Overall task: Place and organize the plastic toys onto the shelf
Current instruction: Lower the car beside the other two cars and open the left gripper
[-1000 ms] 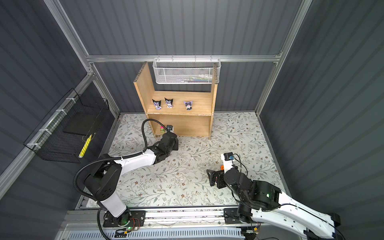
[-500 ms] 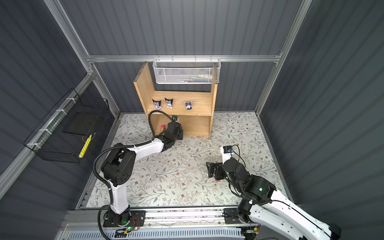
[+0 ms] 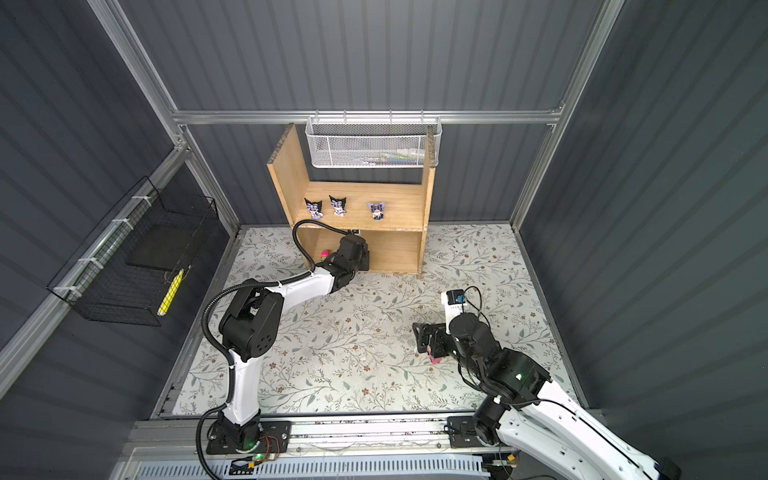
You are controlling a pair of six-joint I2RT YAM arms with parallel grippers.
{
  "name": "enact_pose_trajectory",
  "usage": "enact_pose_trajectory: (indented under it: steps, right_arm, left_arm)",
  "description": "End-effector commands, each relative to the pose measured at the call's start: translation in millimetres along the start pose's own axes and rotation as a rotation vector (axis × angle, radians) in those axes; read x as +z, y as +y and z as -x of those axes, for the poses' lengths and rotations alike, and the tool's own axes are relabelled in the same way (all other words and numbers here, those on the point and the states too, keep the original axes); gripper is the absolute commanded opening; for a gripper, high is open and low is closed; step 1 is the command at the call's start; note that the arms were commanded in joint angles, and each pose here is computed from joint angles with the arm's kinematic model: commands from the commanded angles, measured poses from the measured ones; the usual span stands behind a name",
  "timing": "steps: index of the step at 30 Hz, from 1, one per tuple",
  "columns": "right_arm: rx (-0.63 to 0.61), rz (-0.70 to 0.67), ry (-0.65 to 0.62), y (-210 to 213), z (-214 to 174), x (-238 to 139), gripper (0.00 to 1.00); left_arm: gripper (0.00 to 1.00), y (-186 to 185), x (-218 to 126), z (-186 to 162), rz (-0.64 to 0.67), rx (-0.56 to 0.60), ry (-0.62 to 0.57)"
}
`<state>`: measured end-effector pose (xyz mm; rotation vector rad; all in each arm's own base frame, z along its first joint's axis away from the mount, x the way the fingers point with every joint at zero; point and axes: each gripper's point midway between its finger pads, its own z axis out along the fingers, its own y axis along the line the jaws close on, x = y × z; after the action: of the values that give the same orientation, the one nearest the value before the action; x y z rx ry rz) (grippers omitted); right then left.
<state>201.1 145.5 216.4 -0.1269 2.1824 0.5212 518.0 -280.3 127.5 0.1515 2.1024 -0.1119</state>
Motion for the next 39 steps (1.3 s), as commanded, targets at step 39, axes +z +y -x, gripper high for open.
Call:
enact_pose_trajectory:
  steps: [39]
  right_arm:
    - [-0.004,0.03,0.023,3.3,-2.4,14.9,0.99]
  left_arm:
    - [0.62,19.2,-0.7,-7.6,0.026,0.018,0.021]
